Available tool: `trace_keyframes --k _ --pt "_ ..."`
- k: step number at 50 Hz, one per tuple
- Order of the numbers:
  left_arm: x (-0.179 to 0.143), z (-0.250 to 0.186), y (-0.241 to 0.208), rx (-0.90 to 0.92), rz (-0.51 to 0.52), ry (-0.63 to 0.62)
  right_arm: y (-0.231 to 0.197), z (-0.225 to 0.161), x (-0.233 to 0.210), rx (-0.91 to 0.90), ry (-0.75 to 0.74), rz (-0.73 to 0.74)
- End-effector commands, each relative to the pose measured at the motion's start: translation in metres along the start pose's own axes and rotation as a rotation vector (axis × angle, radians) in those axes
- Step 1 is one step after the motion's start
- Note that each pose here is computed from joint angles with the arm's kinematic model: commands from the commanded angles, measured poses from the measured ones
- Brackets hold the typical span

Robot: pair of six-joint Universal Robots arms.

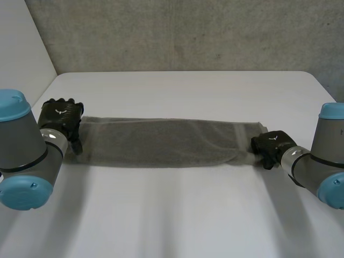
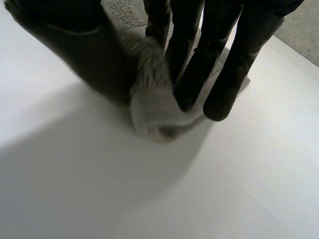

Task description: Fold the towel.

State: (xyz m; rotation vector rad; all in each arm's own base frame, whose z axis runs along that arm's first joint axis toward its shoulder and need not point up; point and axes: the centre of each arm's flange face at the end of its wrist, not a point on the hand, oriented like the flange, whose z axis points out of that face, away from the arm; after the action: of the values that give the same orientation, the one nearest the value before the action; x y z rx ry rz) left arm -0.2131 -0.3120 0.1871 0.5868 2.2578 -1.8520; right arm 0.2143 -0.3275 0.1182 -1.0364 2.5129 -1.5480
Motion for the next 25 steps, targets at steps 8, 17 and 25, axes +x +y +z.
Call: trace_keyframes --k 8,17,25 --pt "-0.001 0.0 0.0 0.002 -0.001 -0.004 0.003 -0.005 0.075 -0.02 0.165 -0.042" --pt "-0.005 -0.001 -0.001 0.003 -0.003 -0.011 -0.013 -0.014 0.147 -0.047 0.325 -0.204" --pt "-0.006 0.0 -0.002 0.004 -0.004 -0.016 -0.101 -0.035 0.132 0.14 0.303 -0.163"
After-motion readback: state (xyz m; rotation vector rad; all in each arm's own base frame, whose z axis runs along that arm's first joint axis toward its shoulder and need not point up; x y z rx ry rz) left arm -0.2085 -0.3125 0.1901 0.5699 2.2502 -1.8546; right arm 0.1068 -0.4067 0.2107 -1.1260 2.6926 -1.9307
